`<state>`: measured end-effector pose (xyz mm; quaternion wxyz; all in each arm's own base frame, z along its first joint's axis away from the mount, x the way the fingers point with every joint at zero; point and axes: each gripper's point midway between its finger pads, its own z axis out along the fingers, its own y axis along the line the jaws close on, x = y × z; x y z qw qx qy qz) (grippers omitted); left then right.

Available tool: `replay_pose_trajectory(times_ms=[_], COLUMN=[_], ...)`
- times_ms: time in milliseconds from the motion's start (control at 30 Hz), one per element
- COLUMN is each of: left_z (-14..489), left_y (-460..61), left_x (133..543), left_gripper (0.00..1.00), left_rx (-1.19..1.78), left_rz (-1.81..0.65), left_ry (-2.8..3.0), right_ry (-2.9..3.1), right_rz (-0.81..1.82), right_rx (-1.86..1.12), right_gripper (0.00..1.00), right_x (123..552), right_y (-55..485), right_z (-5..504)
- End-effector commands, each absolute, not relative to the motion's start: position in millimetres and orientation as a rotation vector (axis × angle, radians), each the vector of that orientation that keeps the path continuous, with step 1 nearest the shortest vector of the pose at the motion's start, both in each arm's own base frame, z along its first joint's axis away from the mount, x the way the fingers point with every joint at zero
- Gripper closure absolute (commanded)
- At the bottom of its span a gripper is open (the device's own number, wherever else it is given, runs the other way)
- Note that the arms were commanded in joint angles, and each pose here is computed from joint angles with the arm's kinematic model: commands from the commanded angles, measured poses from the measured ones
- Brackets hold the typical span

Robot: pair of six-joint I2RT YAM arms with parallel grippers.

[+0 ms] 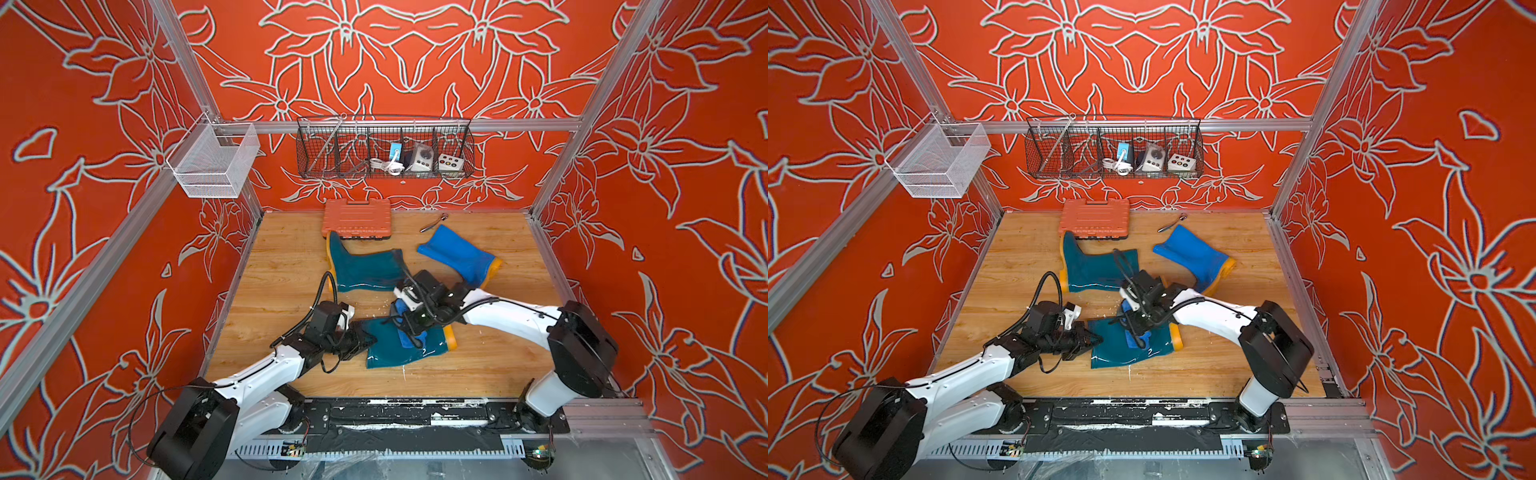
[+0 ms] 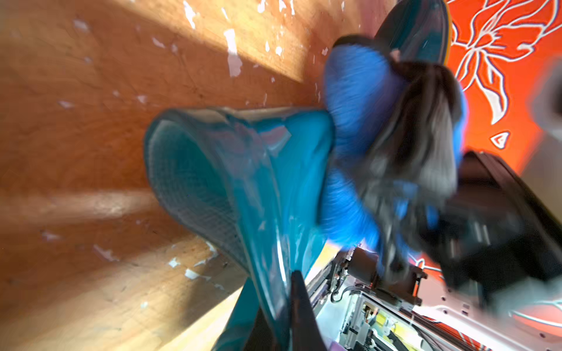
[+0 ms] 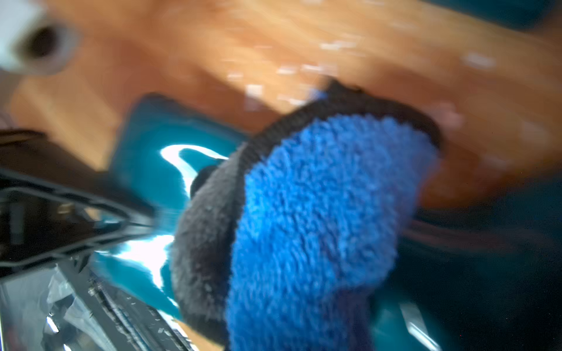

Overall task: Wipe the rubber boots with a cloth
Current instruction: Wipe the dirt off the rubber boot.

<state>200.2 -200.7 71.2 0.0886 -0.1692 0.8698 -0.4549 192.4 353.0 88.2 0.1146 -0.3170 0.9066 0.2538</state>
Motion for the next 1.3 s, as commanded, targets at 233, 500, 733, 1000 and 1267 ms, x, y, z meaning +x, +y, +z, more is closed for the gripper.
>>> replay_pose_trajectory(times_ms=[233,500,733,1000,1267], left_z=[96.1,86.7,71.6,66.4,72.5], left_y=[-207.9,-204.8,-201.4,-195.8,-199.9], left_x=[205.4,204.0,201.5,194.6,203.0], left_gripper=[1.00,1.00,1.00,1.00,1.00], left_rx=[-0.489,-0.507,-0.528,-0.535,-0.527], left_rz=[-1.488,-1.466,-1.429,-1.423,-1.451], left_ry=[2.522,2.542,2.583,2.589,2.560], right_ry=[2.819,2.677,2.605,2.818,2.604], right_rz=[0.651,0.679,0.948,0.667,0.638], right_rx=[-0.657,-0.703,-0.981,-0.534,-0.768], right_gripper=[1.00,1.00,1.00,1.00,1.00], right_x=[207.0,205.0,154.5,204.5,191.2], right_y=[273.3,285.9,393.6,239.8,289.4], right_z=[53.2,86.1,90.3,49.0,93.2])
